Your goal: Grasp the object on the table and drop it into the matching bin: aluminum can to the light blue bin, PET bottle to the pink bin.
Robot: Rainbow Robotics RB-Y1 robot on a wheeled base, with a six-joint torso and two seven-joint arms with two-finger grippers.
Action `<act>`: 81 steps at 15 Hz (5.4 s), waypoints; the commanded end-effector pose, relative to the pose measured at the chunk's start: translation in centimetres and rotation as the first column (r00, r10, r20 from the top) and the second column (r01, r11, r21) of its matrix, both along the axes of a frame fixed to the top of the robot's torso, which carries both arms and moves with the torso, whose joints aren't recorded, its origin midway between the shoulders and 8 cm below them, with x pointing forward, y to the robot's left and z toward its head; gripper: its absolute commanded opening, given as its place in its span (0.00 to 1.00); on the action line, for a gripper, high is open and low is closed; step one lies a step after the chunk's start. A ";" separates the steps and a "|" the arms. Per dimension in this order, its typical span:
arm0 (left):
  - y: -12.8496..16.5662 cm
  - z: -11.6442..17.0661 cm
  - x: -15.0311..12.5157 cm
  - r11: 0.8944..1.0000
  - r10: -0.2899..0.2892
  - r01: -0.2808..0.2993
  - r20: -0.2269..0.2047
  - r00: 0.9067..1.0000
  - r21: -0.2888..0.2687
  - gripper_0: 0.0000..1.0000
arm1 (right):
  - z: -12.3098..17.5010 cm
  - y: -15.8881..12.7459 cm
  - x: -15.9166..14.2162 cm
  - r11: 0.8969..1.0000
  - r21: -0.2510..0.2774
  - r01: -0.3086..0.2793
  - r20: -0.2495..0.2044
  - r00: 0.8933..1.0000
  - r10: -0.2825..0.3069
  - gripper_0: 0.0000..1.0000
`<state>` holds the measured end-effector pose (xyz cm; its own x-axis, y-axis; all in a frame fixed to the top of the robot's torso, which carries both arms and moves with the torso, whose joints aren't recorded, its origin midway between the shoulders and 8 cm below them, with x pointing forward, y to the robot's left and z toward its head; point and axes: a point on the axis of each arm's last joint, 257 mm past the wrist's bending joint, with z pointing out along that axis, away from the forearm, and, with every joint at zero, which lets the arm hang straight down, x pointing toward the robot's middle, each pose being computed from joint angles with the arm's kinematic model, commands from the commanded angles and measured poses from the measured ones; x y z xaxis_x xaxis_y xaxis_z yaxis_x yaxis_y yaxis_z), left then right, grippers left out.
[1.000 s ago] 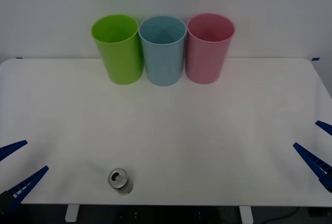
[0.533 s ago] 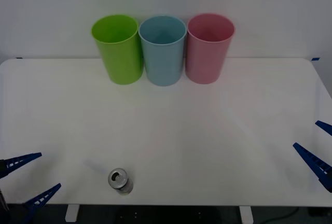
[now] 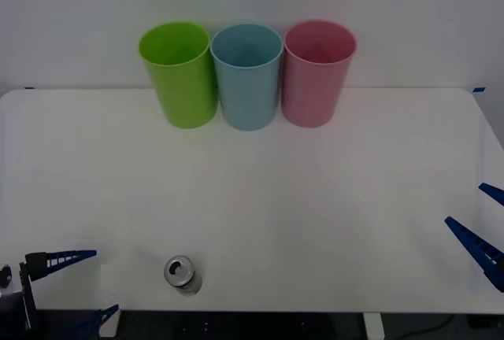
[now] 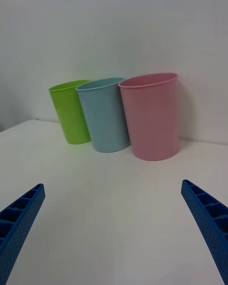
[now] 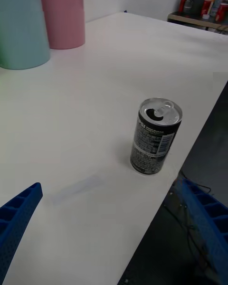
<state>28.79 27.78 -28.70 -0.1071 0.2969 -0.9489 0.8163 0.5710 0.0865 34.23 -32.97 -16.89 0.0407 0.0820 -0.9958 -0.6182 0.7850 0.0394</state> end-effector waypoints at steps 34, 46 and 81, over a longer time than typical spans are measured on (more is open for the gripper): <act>-12.8 -5.7 3.7 0.980 -0.080 0.098 0.110 0.991 -0.173 1.00 | 0.0 0.0 0.0 1.000 0.000 0.000 0.000 1.000 0.000 1.00; -12.8 -5.9 3.7 0.982 -0.082 0.101 0.117 0.990 -0.162 0.00 | 0.0 0.0 0.0 1.000 0.000 0.000 0.000 1.000 0.000 1.00; -8.1 17.8 19.9 0.780 0.309 -0.172 0.131 0.942 -0.602 0.00 | 0.0 0.0 0.0 1.000 0.000 0.000 0.000 1.000 0.000 1.00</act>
